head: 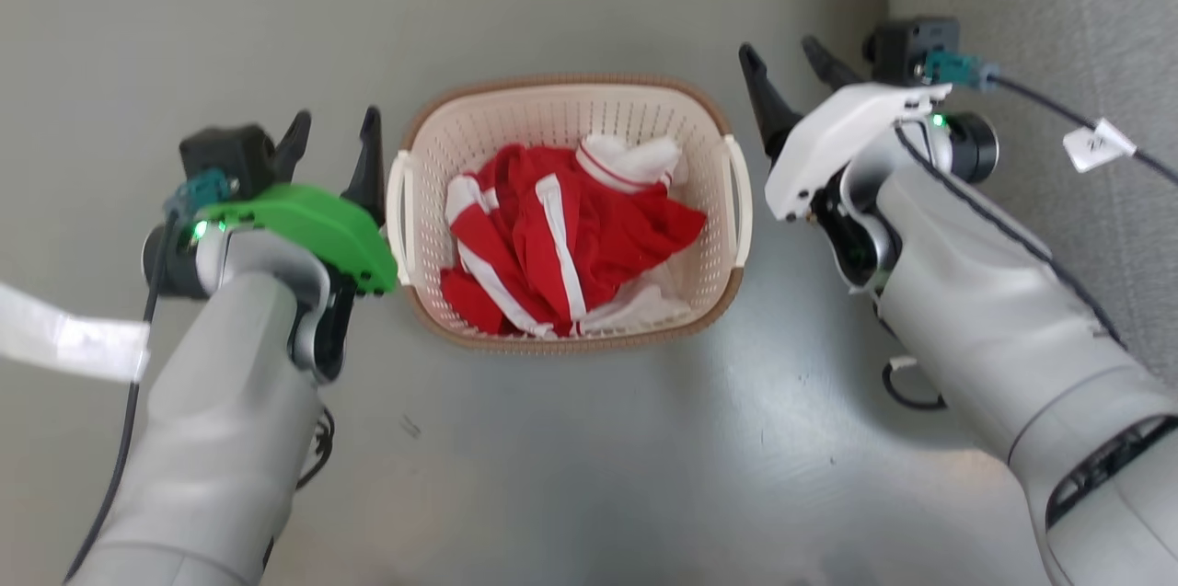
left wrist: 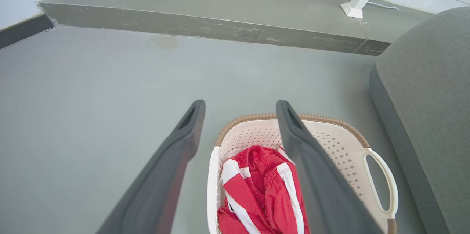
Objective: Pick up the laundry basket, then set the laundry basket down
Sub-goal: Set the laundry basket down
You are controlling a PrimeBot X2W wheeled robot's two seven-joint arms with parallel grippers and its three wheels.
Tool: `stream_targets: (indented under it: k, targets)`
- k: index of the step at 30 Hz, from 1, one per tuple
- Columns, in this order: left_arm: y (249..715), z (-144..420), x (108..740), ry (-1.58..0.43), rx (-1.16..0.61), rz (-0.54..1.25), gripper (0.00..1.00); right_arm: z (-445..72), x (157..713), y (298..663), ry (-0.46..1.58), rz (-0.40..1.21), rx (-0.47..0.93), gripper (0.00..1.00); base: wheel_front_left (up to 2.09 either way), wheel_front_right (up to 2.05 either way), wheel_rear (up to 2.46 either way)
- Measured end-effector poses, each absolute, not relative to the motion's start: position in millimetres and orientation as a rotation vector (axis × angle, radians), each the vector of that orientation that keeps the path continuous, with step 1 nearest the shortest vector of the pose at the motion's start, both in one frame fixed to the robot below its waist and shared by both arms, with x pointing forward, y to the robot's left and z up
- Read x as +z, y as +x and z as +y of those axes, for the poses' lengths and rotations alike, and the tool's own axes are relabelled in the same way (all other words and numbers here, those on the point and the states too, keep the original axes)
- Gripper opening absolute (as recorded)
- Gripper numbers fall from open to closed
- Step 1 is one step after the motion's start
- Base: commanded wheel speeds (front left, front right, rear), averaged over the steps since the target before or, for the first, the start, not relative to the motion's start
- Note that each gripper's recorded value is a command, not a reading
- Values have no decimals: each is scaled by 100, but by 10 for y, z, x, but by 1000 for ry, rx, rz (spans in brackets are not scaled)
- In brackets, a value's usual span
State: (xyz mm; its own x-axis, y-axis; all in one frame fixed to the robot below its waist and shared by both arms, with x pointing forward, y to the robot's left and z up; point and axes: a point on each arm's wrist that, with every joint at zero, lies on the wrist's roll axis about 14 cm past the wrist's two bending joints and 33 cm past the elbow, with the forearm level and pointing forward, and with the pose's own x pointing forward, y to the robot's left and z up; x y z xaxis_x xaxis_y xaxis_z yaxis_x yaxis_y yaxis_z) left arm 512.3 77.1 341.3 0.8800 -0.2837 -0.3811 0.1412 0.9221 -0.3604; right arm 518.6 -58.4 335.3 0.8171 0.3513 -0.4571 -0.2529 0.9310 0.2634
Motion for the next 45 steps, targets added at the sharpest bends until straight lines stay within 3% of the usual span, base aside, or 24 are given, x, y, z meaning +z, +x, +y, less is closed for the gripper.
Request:
stream_targets:
  k: [25, 35, 45]
  targets:
    - [4324, 1174, 4243, -304, -125, 226, 100, -609, 4389, 4498, 232, 251, 311, 100, 0, 0, 0]
    - [3881, 1299, 4440, -291, -89, 163, 100, -697, 4510, 4010, 239, 204, 280, 100, 0, 0, 0]
    - [3656, 1321, 4615, -297, -88, 102, 100, -726, 4696, 3786, 241, 131, 267, 100, 0, 0, 0]
